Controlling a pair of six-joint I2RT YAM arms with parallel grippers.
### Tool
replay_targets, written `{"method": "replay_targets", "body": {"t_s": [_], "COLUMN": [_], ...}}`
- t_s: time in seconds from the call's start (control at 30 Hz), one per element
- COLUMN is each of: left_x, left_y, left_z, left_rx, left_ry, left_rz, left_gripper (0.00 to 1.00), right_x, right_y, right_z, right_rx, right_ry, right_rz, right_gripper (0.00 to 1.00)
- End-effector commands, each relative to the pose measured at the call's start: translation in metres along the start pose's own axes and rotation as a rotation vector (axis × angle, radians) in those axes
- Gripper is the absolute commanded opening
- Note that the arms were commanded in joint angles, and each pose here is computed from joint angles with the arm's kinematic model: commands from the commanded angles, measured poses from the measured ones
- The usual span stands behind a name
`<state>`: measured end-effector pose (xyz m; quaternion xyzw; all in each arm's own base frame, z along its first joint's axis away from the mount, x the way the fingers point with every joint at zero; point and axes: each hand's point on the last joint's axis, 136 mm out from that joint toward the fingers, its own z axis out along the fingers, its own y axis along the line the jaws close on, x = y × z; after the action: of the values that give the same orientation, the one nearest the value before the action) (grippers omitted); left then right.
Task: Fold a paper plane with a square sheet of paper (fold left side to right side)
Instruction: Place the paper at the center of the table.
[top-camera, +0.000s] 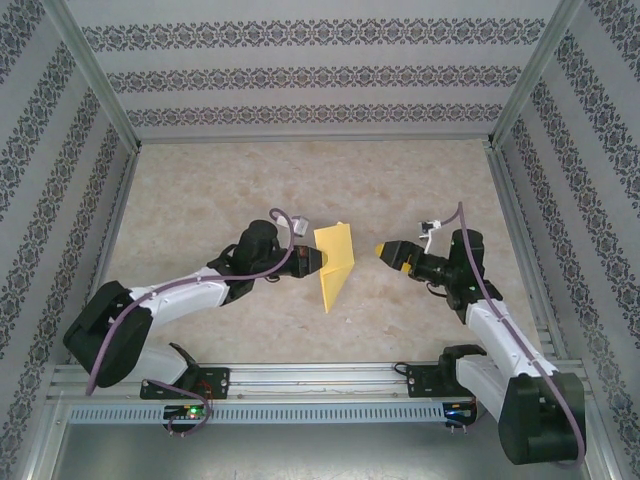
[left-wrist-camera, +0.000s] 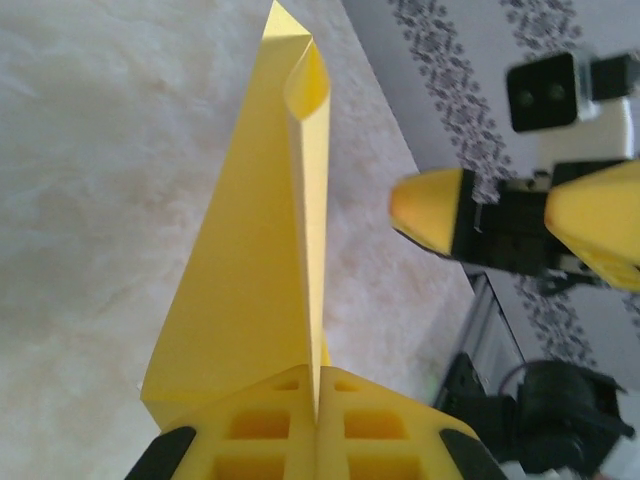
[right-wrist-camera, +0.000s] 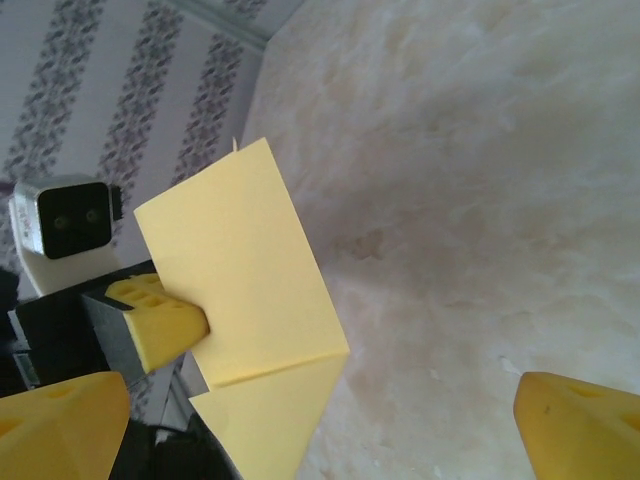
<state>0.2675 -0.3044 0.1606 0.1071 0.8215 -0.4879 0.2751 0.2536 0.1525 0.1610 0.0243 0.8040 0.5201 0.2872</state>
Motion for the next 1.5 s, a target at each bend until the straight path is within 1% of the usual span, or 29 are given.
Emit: {"method": "replay_targets", "body": {"t_s": [0.0, 0.07, 0.23, 0.37, 0.43, 0.53, 0.73, 0.97, 1.17, 1.27, 1.3, 1.37, 1.4, 1.43, 1.47], "left_x": [0.006, 0.007, 0.008, 0.011, 0.012, 0.013, 0.02, 0.026, 0.029, 0.034, 0.035, 0.039, 0.041, 0.043, 0.045], "left_y": [-0.017, -0.023, -0.031, -0.029, -0.028, -0.025, -0.013, 0.0, 0.006, 0.01, 0.013, 0.02, 0.024, 0.03, 0.037], "left_z": [-0.009, -0.01, -0.01, -0.009, -0.009, -0.008, -0.006, -0.005, -0.004, -0.003, -0.002, -0.002, -0.002, -0.003, -0.005], "left_rx": [0.108, 0.144, 0.196, 0.195, 0.194, 0.182, 0.128, 0.074, 0.052, 0.043, 0.035, 0.01, -0.008, -0.034, -0.07], "left_ry": [0.027, 0.023, 0.03, 0.043, 0.046, 0.053, 0.076, 0.091, 0.098, 0.106, 0.107, 0.115, 0.116, 0.116, 0.112], "left_rz": [0.08, 0.088, 0.088, 0.082, 0.078, 0.072, 0.052, 0.035, 0.023, 0.01, 0.001, -0.014, -0.02, -0.025, -0.03], "left_gripper": [0.0, 0.0, 0.0, 0.0, 0.0, 0.0, 0.0, 0.0, 0.0, 0.0, 0.03, 0.14, 0.16, 0.21, 0.27], "right_x": [0.008, 0.016, 0.032, 0.038, 0.037, 0.036, 0.029, 0.02, 0.015, 0.014, 0.015, 0.018, 0.021, 0.024, 0.026], "right_y": [0.024, 0.029, 0.037, 0.042, 0.041, 0.044, 0.047, 0.044, 0.033, 0.024, 0.019, 0.012, 0.007, 0.002, -0.004], "right_z": [0.01, 0.019, 0.04, 0.052, 0.055, 0.056, 0.058, 0.06, 0.064, 0.067, 0.069, 0.073, 0.076, 0.079, 0.081], "right_rx": [-0.124, -0.151, -0.185, -0.206, -0.205, -0.216, -0.216, -0.195, -0.142, -0.097, -0.076, -0.045, -0.028, -0.012, 0.011], "right_ry": [0.059, 0.104, 0.204, 0.257, 0.262, 0.27, 0.268, 0.259, 0.253, 0.253, 0.255, 0.267, 0.275, 0.285, 0.289], "right_rz": [-0.077, -0.097, -0.131, -0.135, -0.136, -0.14, -0.154, -0.159, -0.143, -0.129, -0.123, -0.113, -0.105, -0.096, -0.087], "right_gripper": [0.98, 0.98, 0.93, 0.85, 0.83, 0.74, 0.61, 0.49, 0.39, 0.28, 0.22, 0.11, 0.05, 0.01, 0.0]}}
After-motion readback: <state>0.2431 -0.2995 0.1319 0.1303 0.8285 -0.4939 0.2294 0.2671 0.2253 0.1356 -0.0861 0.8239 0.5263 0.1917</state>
